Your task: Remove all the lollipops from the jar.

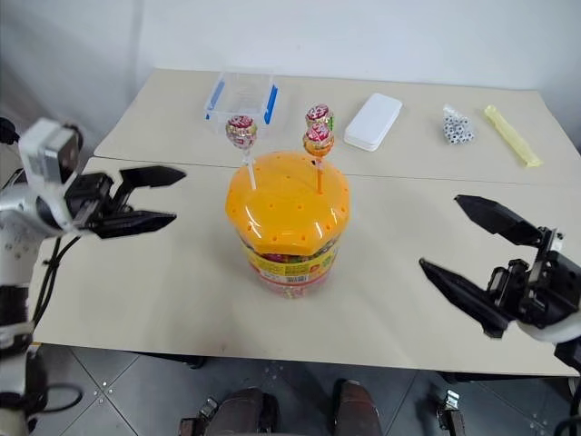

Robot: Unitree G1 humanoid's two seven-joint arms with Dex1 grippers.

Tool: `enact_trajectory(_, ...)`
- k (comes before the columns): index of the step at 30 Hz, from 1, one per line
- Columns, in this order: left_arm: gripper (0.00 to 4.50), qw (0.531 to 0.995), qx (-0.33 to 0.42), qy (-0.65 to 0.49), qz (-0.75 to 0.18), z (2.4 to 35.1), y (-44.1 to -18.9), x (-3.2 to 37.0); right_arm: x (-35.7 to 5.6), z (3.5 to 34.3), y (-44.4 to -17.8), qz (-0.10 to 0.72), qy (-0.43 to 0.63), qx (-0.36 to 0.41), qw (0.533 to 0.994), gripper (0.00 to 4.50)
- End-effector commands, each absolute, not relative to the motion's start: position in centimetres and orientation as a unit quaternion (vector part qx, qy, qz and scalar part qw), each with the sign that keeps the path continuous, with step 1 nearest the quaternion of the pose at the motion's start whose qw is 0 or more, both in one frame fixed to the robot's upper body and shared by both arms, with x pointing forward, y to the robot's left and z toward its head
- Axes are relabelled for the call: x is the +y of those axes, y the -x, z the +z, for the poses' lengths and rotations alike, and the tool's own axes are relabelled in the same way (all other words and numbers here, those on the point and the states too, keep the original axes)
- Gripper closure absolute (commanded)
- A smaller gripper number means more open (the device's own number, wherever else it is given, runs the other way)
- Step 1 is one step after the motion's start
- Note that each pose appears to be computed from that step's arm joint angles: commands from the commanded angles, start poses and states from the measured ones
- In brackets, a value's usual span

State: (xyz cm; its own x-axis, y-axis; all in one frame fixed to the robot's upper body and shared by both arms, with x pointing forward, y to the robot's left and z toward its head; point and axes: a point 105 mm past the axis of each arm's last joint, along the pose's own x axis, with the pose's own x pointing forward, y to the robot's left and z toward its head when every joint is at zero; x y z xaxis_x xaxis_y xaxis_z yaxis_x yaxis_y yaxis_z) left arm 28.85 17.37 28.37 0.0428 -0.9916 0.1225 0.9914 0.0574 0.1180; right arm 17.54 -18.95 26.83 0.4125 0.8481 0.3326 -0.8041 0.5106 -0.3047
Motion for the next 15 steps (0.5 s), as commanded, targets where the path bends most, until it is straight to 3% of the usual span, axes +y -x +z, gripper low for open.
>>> enact_trajectory(1,0.0,0.679,-0.127,-0.007,-0.723,30.9,-28.0,15.0,-18.6,28.4,-16.8,0.491,0.069,-0.251,0.831,0.03)
enact_trajectory(8,0.0,0.664,-0.134,-0.016,-0.736,30.5,-28.9,11.4,-19.0,27.5,-16.7,0.48,0.05,-0.239,0.842,0.03)
enact_trajectory(12,0.82,0.667,-0.123,0.002,-0.735,30.4,-29.7,9.7,-18.8,27.4,-16.9,0.476,0.044,-0.243,0.844,0.0)
enact_trajectory(15,1.76,0.652,-0.115,-0.007,-0.75,29.8,-29.4,8.8,-18.7,27.4,-16.9,0.475,0.042,-0.245,0.844,0.0)
